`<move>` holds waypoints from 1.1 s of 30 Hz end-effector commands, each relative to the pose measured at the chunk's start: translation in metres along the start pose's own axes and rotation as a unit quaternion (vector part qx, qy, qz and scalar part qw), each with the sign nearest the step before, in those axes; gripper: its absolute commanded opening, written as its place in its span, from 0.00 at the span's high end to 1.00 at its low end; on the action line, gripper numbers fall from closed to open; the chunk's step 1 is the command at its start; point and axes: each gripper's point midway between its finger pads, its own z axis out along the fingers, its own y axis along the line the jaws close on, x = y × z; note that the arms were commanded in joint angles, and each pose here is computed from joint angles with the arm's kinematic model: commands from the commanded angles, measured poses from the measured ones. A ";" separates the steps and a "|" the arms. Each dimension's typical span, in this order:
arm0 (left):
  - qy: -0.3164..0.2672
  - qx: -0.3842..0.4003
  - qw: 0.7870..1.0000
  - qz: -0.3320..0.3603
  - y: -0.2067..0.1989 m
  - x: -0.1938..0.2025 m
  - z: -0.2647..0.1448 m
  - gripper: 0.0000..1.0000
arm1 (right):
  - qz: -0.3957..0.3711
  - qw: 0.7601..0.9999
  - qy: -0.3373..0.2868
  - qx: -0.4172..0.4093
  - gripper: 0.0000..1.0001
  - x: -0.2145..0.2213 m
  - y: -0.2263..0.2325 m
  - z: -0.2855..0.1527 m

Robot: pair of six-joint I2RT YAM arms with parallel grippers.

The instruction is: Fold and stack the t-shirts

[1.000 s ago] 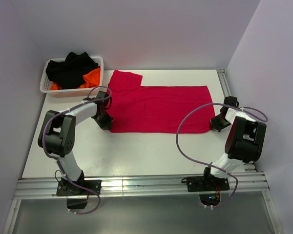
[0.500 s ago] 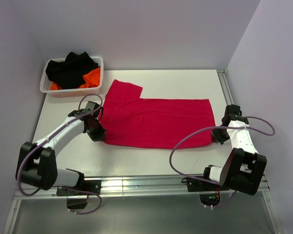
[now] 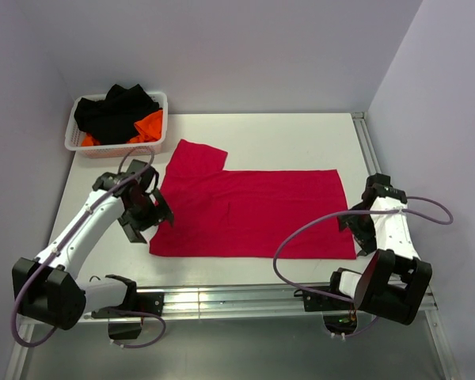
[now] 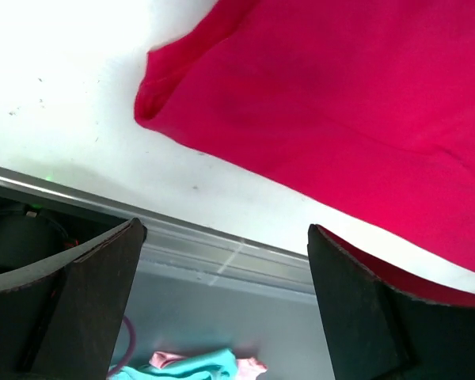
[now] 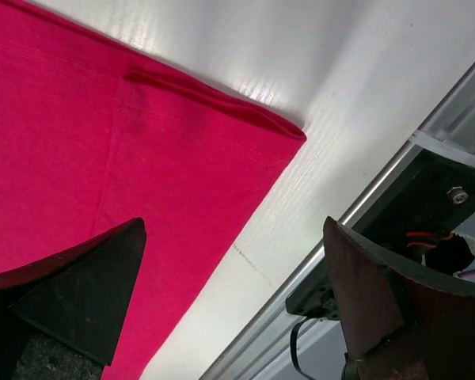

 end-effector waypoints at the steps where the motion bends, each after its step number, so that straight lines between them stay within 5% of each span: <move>1: -0.037 0.013 0.999 0.018 -0.012 -0.020 -0.040 0.08 | 0.013 0.999 -0.034 -0.005 0.00 -0.016 -0.001 -0.020; 11: -0.143 0.163 0.976 0.018 -0.155 -0.192 -0.062 0.14 | -0.016 0.992 -0.030 -0.125 0.00 -0.020 0.045 -0.033; 17: -0.129 0.235 0.962 0.046 -0.231 -0.266 -0.013 0.20 | -0.048 0.989 -0.040 -0.133 0.00 -0.016 0.046 -0.030; 18: -0.110 0.232 0.965 0.042 -0.236 -0.271 0.015 0.21 | -0.052 0.989 -0.040 -0.130 0.00 -0.015 0.045 -0.029; 25: -0.137 0.276 0.951 0.039 -0.278 -0.308 0.043 0.22 | -0.062 0.989 -0.038 -0.128 0.00 -0.007 0.039 -0.024; 33: -0.175 0.211 0.961 0.024 -0.261 -0.337 0.085 0.23 | -0.064 0.990 -0.029 -0.123 0.00 0.003 0.033 -0.022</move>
